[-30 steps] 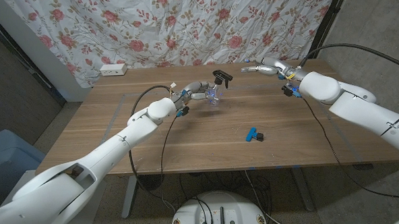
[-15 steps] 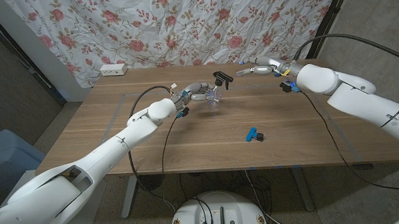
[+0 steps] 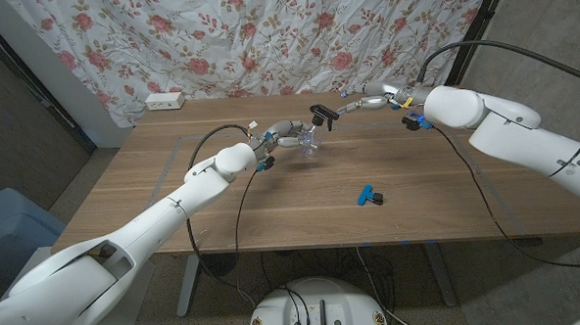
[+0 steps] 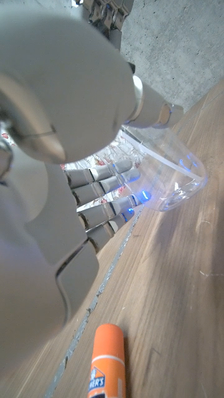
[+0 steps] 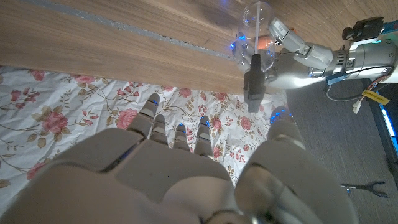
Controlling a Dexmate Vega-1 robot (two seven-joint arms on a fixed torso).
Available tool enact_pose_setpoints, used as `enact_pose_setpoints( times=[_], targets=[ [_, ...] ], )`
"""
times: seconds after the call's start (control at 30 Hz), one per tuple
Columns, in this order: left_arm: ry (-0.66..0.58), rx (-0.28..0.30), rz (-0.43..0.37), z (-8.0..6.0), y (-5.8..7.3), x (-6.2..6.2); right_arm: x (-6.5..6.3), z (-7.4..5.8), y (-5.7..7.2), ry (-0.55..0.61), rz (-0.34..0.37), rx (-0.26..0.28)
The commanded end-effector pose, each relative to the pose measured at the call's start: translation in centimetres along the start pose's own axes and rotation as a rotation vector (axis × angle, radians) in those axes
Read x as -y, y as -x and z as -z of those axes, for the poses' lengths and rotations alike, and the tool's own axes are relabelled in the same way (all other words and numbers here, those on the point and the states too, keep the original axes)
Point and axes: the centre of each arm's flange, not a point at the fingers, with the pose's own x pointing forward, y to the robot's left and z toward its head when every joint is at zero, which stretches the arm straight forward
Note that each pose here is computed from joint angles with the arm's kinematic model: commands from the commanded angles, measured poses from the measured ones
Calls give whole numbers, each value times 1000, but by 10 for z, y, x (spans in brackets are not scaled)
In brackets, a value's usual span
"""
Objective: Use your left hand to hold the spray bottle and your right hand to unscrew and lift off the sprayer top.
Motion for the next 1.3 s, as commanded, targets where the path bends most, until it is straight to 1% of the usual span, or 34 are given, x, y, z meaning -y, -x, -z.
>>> enact_pose_setpoints(
  times=[0.03, 0.23, 0.57, 0.87, 1.3],
  targets=[
    [-12, -8, 16, 2, -2, -1, -2, -19, -6, 60, -38, -18],
    [-17, -8, 21, 2, -3, -1, -2, -24, -11, 90, -42, -31],
    [-62, -9, 40, 0, -6, -1, -4, -32, -24, 141, -56, -25],
    [-79, -11, 52, -2, -7, 1, -5, -34, -32, 178, -67, -36],
    [-90, -13, 60, -4, -9, 1, -10, -34, -36, 183, -67, -38]
  ],
)
